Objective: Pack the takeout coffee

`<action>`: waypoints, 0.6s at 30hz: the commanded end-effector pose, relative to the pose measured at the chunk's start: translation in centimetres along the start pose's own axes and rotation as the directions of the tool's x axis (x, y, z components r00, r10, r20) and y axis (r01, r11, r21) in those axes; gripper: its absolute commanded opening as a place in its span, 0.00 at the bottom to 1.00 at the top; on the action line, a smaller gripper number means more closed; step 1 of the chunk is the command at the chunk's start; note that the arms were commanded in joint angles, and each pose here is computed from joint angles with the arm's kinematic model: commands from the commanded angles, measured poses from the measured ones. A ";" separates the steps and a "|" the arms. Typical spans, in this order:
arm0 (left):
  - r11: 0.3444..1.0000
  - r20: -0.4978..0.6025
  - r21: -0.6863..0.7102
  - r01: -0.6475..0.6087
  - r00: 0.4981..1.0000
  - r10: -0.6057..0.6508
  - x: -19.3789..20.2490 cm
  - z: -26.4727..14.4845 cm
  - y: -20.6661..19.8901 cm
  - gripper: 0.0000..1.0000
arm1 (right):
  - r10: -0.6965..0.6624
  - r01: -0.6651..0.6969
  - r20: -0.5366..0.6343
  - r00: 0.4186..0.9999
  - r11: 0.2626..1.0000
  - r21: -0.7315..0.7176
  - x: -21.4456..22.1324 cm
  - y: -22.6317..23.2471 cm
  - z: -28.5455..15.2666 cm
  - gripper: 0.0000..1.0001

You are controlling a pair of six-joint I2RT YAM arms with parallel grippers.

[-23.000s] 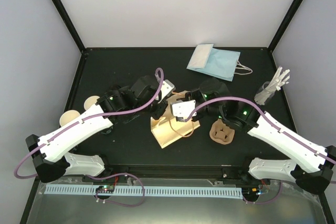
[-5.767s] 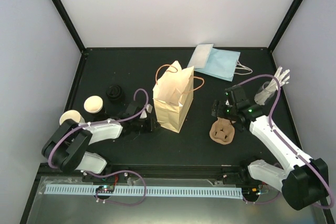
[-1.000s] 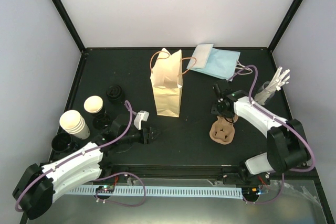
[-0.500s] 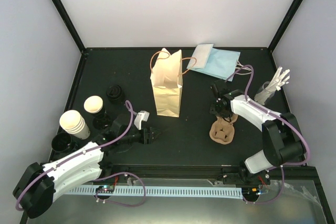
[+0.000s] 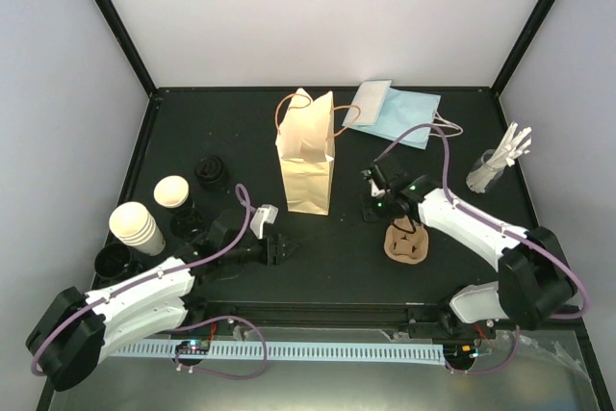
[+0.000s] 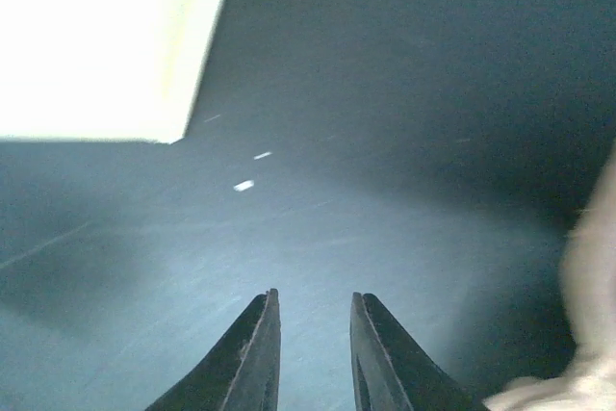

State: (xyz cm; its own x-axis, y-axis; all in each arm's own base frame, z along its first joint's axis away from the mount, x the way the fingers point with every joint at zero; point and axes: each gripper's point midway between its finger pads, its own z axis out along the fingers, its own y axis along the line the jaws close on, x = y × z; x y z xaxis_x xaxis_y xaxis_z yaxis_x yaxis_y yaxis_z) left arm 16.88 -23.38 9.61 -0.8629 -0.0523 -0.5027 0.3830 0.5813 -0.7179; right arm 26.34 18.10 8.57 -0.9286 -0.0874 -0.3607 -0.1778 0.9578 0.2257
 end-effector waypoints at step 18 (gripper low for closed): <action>0.998 0.010 0.055 -0.033 0.999 0.033 -0.7 1.0 -2.4 0.64 | 0.132 -0.154 0.092 0.987 0.938 0.312 -1.6 -7.1 -0.6 0.51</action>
State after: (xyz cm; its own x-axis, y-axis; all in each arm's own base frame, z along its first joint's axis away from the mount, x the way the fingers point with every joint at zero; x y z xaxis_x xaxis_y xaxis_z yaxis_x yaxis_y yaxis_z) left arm 15.98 -24.86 9.22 -0.8729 -0.0156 -0.4876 0.3964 0.5601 -0.7274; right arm 27.87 12.40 8.56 -0.9208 0.0273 -0.3891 0.0214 0.9996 0.0196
